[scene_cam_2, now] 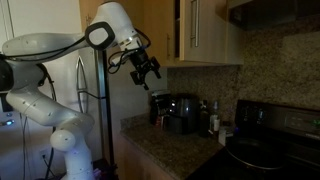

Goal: Open the door of the kitchen cabinet

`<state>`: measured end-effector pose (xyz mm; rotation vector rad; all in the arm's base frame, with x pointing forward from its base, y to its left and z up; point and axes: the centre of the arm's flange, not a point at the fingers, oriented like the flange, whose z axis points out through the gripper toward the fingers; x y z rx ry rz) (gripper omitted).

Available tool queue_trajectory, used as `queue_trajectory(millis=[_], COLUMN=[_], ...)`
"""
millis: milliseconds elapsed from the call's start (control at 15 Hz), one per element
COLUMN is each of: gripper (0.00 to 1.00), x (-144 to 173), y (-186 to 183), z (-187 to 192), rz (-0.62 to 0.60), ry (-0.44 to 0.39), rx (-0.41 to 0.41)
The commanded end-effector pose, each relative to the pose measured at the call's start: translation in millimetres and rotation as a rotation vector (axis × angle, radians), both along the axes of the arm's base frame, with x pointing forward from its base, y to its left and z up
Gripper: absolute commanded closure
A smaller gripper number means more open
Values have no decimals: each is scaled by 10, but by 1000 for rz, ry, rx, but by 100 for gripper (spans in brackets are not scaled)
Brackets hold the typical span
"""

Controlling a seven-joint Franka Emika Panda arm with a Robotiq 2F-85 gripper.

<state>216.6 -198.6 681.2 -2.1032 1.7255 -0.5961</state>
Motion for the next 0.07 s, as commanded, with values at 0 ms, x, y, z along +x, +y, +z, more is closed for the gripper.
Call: queue_trajectory(millis=[0], gripper=[0], x=[7], y=[207], z=[-31], rz=[24], ry=[-2], rx=[23])
